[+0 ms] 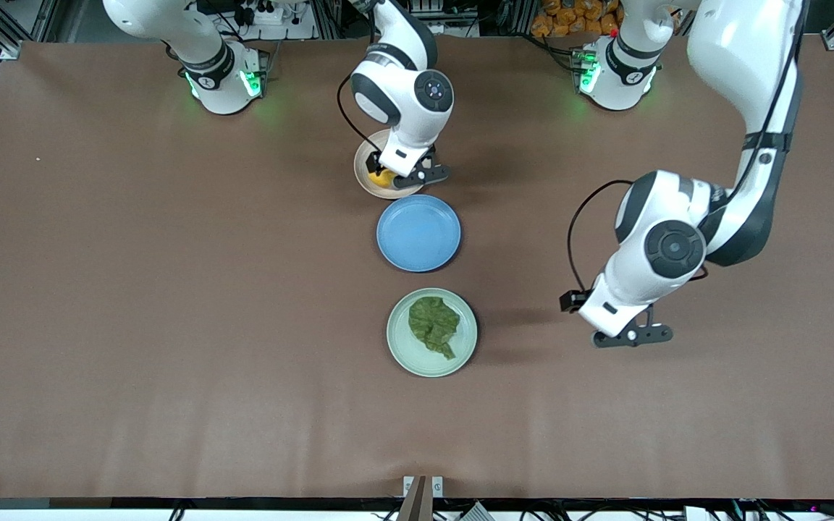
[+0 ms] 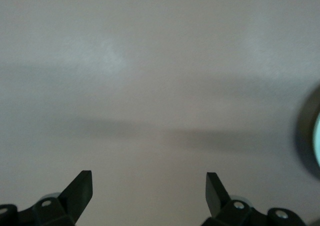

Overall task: Place lemon and lettuce in plates
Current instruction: 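Release the lemon on the beige plate while the left gripper withdraws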

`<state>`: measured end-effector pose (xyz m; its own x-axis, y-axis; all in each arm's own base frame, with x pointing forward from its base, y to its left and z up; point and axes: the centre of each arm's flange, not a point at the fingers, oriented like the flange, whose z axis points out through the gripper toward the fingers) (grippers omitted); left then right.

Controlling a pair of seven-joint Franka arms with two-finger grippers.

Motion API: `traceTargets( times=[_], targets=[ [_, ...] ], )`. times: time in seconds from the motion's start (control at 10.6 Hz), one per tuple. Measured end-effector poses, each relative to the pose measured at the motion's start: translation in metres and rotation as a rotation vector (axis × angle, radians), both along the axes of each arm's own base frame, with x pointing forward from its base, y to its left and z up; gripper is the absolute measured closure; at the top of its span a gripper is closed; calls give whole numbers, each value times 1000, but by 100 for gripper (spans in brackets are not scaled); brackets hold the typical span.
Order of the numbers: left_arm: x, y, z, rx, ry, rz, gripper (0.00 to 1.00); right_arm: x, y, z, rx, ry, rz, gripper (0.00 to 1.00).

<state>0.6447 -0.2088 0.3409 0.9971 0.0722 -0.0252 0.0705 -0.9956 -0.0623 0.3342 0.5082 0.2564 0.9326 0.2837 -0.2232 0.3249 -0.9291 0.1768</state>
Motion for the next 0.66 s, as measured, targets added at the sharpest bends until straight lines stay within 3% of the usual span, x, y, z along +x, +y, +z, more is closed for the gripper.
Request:
traceTargets(
  times=[0.19, 0.38, 0.66],
  targets=[
    [-17, 24, 13, 13, 21, -51, 0, 39, -21, 14, 4, -2, -45, 0],
    [-32, 75, 47, 31, 75, -133, 0, 95, -55, 39, 12, 13, -84, 0],
    [-41, 120, 106, -34, 22, -86, 0, 175, -119, 73, 58, 7, -131, 0]
  ],
)
